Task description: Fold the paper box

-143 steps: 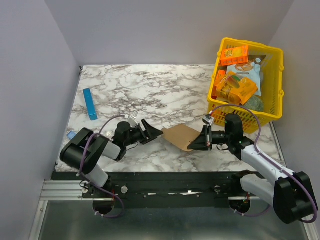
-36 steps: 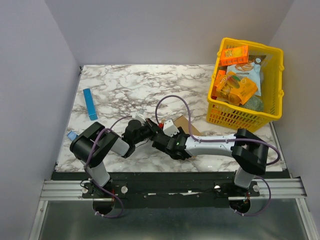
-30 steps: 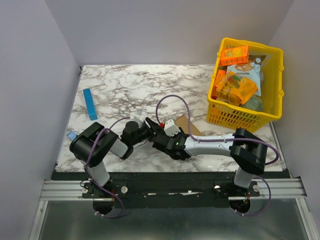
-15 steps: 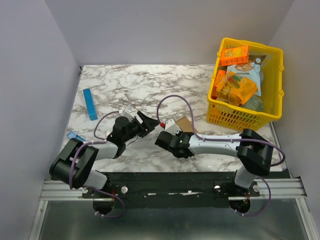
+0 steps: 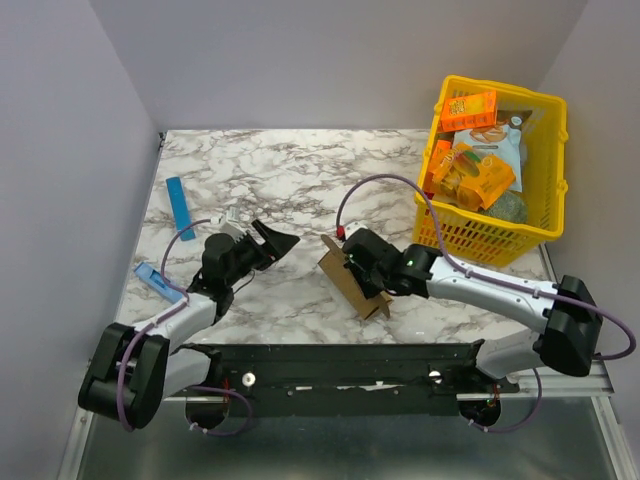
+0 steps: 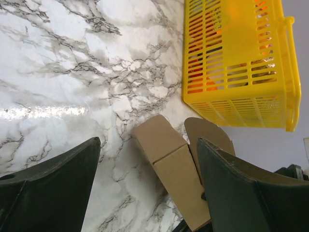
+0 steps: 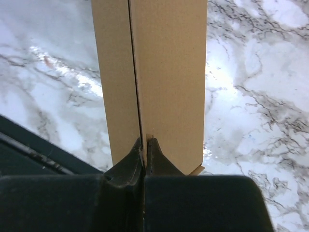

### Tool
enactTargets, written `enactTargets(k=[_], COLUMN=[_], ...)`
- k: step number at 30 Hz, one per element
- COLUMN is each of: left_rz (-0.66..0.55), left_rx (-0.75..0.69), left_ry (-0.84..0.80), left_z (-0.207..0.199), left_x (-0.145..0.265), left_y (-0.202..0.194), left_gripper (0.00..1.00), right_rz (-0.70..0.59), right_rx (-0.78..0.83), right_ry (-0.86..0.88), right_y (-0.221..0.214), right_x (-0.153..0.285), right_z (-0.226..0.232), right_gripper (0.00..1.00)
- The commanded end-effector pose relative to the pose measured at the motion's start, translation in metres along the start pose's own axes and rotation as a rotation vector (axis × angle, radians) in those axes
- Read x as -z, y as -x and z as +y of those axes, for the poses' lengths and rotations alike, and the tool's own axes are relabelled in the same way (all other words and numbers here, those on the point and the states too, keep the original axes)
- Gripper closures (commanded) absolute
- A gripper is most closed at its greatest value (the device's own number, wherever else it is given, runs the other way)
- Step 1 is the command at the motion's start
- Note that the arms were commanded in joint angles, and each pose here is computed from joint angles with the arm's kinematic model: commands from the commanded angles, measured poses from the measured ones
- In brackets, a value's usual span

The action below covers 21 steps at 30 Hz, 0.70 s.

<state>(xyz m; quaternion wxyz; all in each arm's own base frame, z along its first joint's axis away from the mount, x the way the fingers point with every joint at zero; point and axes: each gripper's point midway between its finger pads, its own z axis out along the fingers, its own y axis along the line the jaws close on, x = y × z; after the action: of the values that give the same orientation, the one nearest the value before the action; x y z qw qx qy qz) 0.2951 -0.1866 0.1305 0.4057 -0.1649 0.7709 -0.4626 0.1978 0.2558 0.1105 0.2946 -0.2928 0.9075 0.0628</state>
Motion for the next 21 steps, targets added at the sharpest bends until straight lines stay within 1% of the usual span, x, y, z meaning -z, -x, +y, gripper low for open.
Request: enactTargets(k=[1, 2, 3, 4, 6, 7, 10, 11, 12, 13, 15, 16, 19, 21], left_rz=[-0.045, -0.056, -0.05, -0.049, -0.01, -0.01, 0.012, 0.015, 0.013, 0.002, 0.018, 0.019, 0.052, 0.07], left_rx=[-0.079, -0.092, -0.125, -0.148, -0.201, -0.246, -0.31, -0.311, -0.316, -0.332, -0.329, -0.337, -0.348, -0.343], left_ry=[-0.046, -0.061, -0.087, -0.113, -0.17, -0.21, -0.273, -0.277, -0.291, -0.328, -0.348, -0.363, -0.387, -0.391], left_z=[-0.005, -0.009, -0.013, -0.018, -0.029, -0.036, -0.046, -0.045, -0.047, -0.054, -0.055, -0.058, -0.057, -0.052], left_x=[0.013, 0.016, 0.018, 0.019, 0.021, 0.022, 0.023, 0.022, 0.022, 0.024, 0.022, 0.022, 0.018, 0.016], left_y=[0.007, 0.009, 0.008, 0.009, 0.003, 0.004, 0.0, -0.001, -0.001, 0.0, -0.002, -0.002, -0.007, -0.012], left_gripper=[0.09, 0.07, 0.06, 0.06, 0.06, 0.06, 0.06, 0.06, 0.05, 0.05, 0.05, 0.05, 0.05, 0.04], right_rz=[-0.04, -0.041, -0.038, -0.048, -0.046, -0.044, -0.058, -0.051, -0.049, -0.053, -0.031, -0.011, 0.02, 0.023], right_rx=[0.026, 0.012, 0.021, 0.052, 0.069, 0.108, 0.172, 0.17, 0.176, 0.192, 0.187, 0.208, 0.207, 0.204], right_ry=[0.246, 0.282, 0.356, 0.388, 0.471, 0.498, 0.595, 0.612, 0.678, 0.706, 0.764, 0.782, 0.814, 0.834], right_y=[0.017, 0.02, 0.02, 0.022, 0.024, 0.024, 0.027, 0.029, 0.028, 0.028, 0.03, 0.026, 0.028, 0.031], right_x=[0.018, 0.019, 0.023, 0.024, 0.026, 0.024, 0.023, 0.018, 0.019, 0.018, 0.012, 0.011, 0.003, 0.001], right_z=[0.017, 0.012, 0.019, 0.018, 0.019, 0.019, 0.021, 0.018, 0.024, 0.023, 0.022, 0.021, 0.017, 0.016], right_gripper=[0.99, 1.0, 1.0, 1.0, 1.0, 0.99, 1.0, 0.99, 1.0, 1.0, 0.99, 0.99, 0.99, 0.99])
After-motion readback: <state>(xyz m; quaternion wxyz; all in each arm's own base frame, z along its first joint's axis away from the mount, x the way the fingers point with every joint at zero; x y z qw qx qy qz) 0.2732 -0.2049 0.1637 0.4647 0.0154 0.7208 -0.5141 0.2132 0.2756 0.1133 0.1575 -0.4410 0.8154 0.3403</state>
